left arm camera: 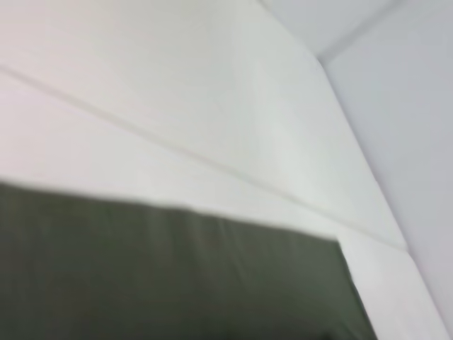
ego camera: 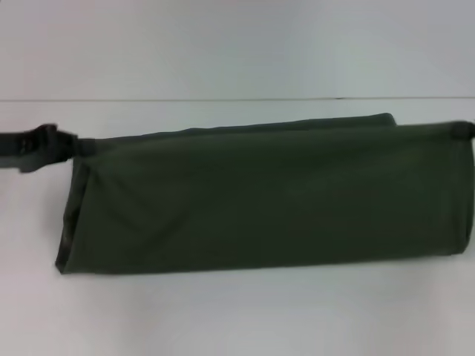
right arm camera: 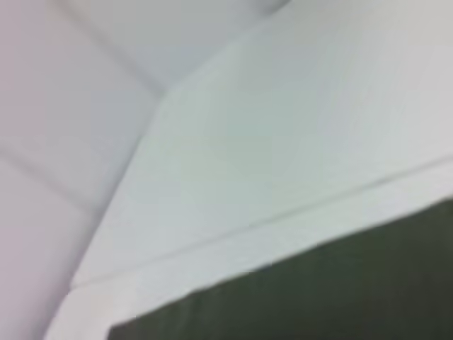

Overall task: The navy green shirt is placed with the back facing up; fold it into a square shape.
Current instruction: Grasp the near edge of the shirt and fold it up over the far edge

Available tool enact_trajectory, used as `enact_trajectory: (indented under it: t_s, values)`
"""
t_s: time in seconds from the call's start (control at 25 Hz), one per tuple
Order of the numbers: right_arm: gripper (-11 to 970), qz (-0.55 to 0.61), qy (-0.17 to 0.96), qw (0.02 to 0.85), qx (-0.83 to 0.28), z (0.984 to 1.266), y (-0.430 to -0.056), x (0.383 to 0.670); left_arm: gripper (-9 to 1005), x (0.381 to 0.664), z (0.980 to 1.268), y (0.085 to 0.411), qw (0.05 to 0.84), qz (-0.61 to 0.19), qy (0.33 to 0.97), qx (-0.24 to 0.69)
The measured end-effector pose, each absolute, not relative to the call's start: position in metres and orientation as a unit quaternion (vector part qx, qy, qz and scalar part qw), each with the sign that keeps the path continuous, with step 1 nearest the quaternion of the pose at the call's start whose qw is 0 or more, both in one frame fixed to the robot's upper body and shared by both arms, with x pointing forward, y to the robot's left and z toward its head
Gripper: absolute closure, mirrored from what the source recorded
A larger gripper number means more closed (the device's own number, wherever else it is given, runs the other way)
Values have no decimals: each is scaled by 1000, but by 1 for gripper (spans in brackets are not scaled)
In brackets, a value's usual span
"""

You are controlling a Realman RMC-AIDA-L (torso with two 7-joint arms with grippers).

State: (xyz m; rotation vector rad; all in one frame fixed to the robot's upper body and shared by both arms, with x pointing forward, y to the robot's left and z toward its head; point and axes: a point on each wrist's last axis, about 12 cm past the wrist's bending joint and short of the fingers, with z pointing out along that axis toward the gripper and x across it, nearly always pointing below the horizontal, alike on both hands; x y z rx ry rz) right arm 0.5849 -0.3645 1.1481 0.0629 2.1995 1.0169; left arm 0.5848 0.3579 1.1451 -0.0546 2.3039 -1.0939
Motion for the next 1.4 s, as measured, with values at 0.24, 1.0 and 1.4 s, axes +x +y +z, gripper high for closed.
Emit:
enact_trajectory:
  t_s: [0.24,1.0,1.4]
  values:
    - [919,304,873,379,42,1125,-331,633,823,618,1131,338,309,-354,881,-59]
    - [916,203,881,428,3,1124,-263,684,801,638,1133,332,354,-307,879,-86]
    - [915,181,882,435,29,1123,-270,689,789,644,1134,328,368,-300,875,-94]
